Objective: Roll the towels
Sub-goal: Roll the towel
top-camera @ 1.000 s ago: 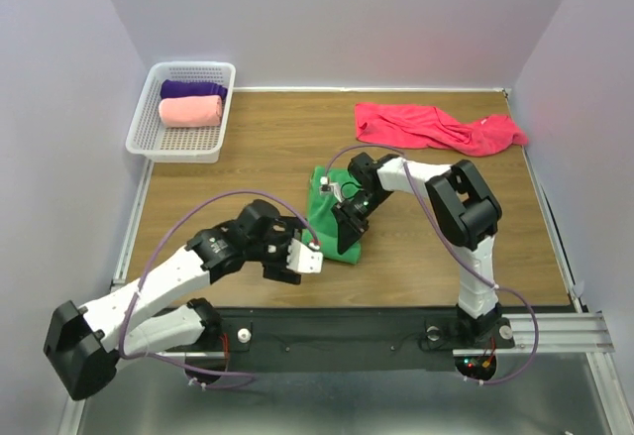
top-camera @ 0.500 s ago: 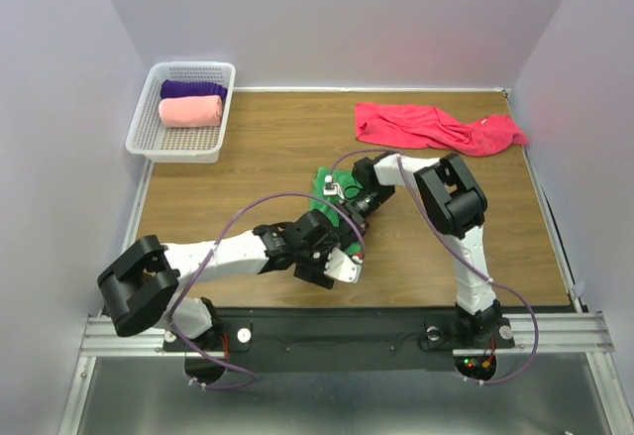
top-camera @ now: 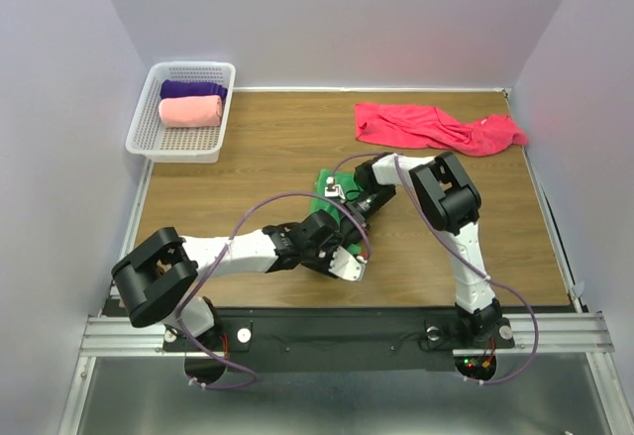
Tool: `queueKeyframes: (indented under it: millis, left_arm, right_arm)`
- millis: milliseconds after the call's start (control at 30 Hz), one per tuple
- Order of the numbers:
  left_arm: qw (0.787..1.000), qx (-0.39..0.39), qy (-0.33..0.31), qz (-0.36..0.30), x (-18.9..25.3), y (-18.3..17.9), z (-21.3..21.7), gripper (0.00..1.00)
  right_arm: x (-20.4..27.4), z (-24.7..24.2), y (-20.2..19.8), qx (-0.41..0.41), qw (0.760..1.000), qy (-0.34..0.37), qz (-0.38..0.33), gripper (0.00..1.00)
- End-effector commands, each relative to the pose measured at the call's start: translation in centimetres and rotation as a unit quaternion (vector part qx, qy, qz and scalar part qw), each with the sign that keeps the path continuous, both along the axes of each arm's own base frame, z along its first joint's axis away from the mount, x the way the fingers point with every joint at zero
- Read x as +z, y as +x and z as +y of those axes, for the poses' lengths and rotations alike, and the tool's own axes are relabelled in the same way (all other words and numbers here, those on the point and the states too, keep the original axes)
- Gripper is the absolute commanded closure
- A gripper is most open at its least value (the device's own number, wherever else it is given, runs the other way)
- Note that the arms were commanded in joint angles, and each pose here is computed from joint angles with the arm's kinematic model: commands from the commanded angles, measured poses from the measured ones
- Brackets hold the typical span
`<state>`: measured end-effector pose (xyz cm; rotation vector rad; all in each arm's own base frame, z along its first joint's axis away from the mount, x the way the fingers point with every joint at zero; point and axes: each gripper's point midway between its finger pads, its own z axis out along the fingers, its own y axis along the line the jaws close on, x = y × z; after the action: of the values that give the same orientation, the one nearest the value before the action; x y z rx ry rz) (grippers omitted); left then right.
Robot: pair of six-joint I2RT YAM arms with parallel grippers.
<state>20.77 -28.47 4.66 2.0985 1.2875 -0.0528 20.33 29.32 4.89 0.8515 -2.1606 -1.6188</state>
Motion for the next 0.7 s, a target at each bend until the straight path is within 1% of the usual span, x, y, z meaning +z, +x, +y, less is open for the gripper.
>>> queueKeyframes:
  millis: [0, 33, 67, 100, 167, 233, 267, 300, 333, 400, 433, 500, 533, 600, 633, 667]
  left_arm:
    - [0.999, -0.007, 0.011, 0.038, -0.5, -1.2, 0.1, 0.46]
    - [0.998, -0.003, 0.02, 0.052, -0.8, -1.6, 0.6, 0.47]
    - [0.998, -0.002, 0.025, 0.062, -1.1, -1.8, 0.9, 0.48]
    - [0.997, -0.005, 0.027, 0.075, -1.2, -2.2, 1.0, 0.53]
    - [0.993, -0.001, 0.042, 0.114, -1.4, -3.0, 1.8, 0.6]
    - [0.99, 0.004, 0.04, 0.137, -1.5, -3.1, 2.0, 0.65]
    - [0.986, 0.008, 0.039, 0.162, -1.3, -3.3, 2.2, 0.69]
    - [0.984, 0.012, 0.039, 0.174, -1.3, -3.3, 2.4, 0.69]
    - [0.981, 0.024, 0.041, 0.189, -1.1, -2.8, 2.9, 0.7]
    - [0.974, 0.028, 0.034, 0.221, -0.9, -2.8, 2.9, 0.7]
    - [0.969, 0.036, 0.041, 0.239, -1.0, -2.9, 3.3, 0.7]
    - [0.961, 0.051, 0.029, 0.272, -0.7, -1.8, 3.0, 0.7]
    - [0.957, 0.054, 0.029, 0.283, -0.7, -1.5, 3.0, 0.7]
    - [0.947, 0.065, 0.025, 0.314, -0.6, -0.5, 2.8, 0.68]
    - [0.941, 0.065, 0.033, 0.331, -0.8, 0.0, 2.6, 0.68]
    - [0.937, 0.065, 0.034, 0.343, -0.8, 0.3, 2.5, 0.67]
  right_arm:
    - [1.2, -0.2, 1.6, -0.016, 1.0, 0.01, -0.009, 0.54]
    - [1.3, -0.3, 1.9, -0.017, 1.0, 0.007, -0.014, 0.53]
    - [1.3, -0.4, 2.2, -0.019, 1.0, 0.004, -0.017, 0.5]
    - [1.4, -0.6, 2.6, -0.023, 1.0, 0.001, -0.021, 0.47]
    - [1.9, -1.0, 3.6, -0.03, 0.999, -0.006, -0.038, 0.4]
    - [2.4, -1.4, 4.4, -0.039, 0.998, -0.013, -0.051, 0.36]
    - [3.4, -1.8, 5.8, -0.054, 0.995, -0.006, -0.078, 0.34]
    - [3.8, -2.1, 6.7, -0.069, 0.994, -0.021, -0.086, 0.33]
    - [3.9, -2.3, 8.2, -0.084, 0.99, -0.019, -0.116, 0.32]
    - [6.0, -3.4, 10.2, -0.119, 0.98, -0.025, -0.155, 0.3]
    - [6.5, -4.0, 11.1, -0.133, 0.975, -0.032, -0.175, 0.29]
    - [7.5, -5.0, 12.8, -0.16, 0.964, -0.029, -0.211, 0.28]
    - [9.2, -5.4, 13.0, -0.173, 0.957, -0.024, -0.233, 0.28]
    - [9.9, -6.2, 13.8, -0.186, 0.941, -0.035, -0.281, 0.27]
    - [11.4, -6.8, 14.2, -0.193, 0.924, -0.04, -0.328, 0.26]
    - [12.1, -7.1, 14.0, -0.195, 0.916, -0.042, -0.349, 0.23]
